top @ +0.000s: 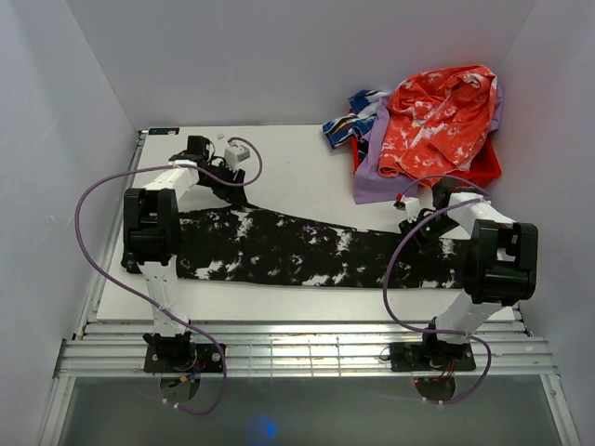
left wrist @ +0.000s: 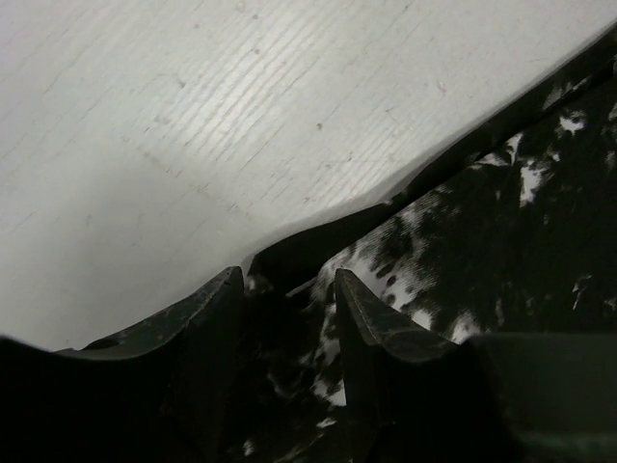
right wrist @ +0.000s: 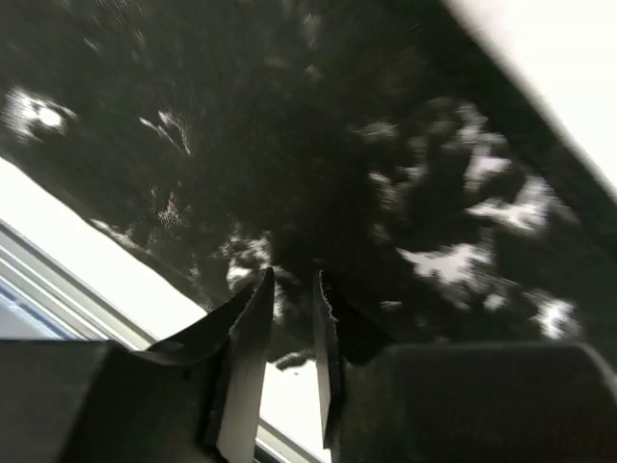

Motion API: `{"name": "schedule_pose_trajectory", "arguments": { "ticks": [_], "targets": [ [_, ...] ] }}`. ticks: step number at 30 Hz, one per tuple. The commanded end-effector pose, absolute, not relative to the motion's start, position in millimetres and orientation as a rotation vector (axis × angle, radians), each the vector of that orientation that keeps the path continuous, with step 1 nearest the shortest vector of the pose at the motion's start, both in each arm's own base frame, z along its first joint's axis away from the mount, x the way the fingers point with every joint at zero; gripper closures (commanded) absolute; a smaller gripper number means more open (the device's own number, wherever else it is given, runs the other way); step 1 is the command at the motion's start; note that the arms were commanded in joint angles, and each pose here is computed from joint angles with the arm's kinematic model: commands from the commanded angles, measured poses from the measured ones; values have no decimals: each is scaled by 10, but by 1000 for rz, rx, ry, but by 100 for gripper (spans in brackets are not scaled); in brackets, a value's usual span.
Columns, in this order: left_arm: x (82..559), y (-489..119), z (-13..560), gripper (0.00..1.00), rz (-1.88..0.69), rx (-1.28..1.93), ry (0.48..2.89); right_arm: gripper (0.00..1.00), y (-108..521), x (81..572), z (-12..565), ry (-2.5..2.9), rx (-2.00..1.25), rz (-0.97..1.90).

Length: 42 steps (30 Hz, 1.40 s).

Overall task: Fold and stack the trousers
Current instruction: Fold the trousers

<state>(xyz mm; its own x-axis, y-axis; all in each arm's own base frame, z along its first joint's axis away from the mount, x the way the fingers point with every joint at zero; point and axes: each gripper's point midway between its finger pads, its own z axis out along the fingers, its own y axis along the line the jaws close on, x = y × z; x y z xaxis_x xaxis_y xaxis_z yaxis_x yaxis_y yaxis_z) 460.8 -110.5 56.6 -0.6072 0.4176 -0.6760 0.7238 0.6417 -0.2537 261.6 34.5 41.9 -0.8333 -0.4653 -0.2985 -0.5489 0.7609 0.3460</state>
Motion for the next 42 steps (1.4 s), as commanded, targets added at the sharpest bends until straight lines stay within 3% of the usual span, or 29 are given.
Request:
{"name": "schedule_pose_trajectory", "arguments": {
  "ticks": [1,8,18,20,24,25,26,37,40,42],
  "targets": [
    [4665,-1215,849,47,-643,901,2243,72,298,2664,387,2745,-824,493],
    [4457,-1225,639,47,-616,918,2311,76,206,2627,133,2798,-824,406],
    [4412,-1075,642,54,-489,914,2321,79,141,2621,-6,2819,-842,362],
    [4392,-1061,670,60,-482,913,2318,81,118,2621,-16,2822,-847,344],
    [4462,-1047,790,87,-479,898,2285,85,94,2609,-59,2824,-868,320],
    [4529,-1032,829,99,-475,873,2274,85,61,2606,-80,2833,-871,296],
    [4588,-998,865,100,-468,851,2266,86,50,2610,-93,2831,-889,282],
    [5177,-868,507,100,-348,720,2290,89,3,2601,-156,2838,-929,244],
    [5218,-789,393,72,-302,667,2338,87,26,2684,-47,2808,-918,246],
    [5239,-716,450,51,-278,630,2339,79,35,2827,141,2765,-897,228]
  ]
}}
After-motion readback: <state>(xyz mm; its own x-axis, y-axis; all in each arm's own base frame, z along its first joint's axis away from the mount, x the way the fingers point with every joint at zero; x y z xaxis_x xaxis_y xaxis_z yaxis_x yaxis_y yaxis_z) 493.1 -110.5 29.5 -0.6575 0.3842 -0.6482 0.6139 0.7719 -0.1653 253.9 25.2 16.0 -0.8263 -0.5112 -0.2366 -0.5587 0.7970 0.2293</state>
